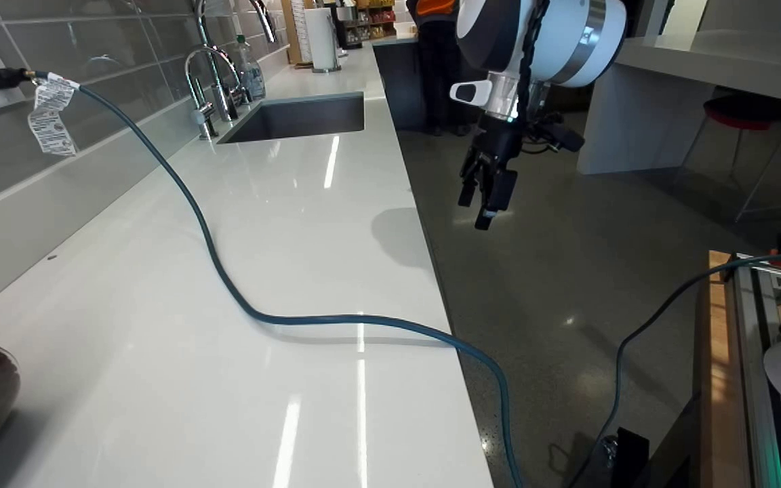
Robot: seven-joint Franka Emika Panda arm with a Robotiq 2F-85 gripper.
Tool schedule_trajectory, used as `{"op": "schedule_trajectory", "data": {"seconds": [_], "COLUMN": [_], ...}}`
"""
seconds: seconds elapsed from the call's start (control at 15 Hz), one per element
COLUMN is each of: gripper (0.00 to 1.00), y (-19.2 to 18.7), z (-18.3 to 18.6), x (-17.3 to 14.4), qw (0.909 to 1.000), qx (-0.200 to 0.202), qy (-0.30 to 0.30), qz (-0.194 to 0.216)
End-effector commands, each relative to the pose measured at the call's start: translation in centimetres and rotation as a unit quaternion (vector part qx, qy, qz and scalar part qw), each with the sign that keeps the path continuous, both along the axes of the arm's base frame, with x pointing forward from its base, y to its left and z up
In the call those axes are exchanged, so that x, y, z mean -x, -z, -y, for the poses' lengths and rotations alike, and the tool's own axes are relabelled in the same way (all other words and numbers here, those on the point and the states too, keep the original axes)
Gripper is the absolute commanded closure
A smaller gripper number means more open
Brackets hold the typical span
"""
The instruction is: Press the button on the oven
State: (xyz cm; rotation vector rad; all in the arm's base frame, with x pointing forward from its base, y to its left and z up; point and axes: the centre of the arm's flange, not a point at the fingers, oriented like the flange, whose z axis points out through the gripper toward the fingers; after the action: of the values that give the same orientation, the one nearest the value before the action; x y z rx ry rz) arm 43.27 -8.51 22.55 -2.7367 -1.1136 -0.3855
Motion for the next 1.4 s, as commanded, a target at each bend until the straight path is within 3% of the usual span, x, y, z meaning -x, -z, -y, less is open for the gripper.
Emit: {"op": "schedule_trajectory", "data": {"seconds": [0.0, 0.4, 0.47, 0.6, 1.13, 1.33], "gripper": [0.0, 0.01, 0.26, 0.32, 0.94, 1.0], "y": [2.5, 3.9, 4.1, 4.6, 6.2, 6.6], "z": [0.6, 1.5, 1.6, 1.8, 2.5, 2.4], "x": [-0.1, -0.4, -0.4, -0.6, -1.5, -2.0], "qw": [0.9997, 0.9991, 0.999, 0.9988, 0.9978, 0.9976], "qx": [-0.013, -0.029, -0.03, -0.034, -0.05, -0.055], "qy": [0.0, 0.006, 0.007, 0.005, 0.007, 0.006], "qz": [0.019, 0.032, 0.033, 0.036, 0.041, 0.042]}}
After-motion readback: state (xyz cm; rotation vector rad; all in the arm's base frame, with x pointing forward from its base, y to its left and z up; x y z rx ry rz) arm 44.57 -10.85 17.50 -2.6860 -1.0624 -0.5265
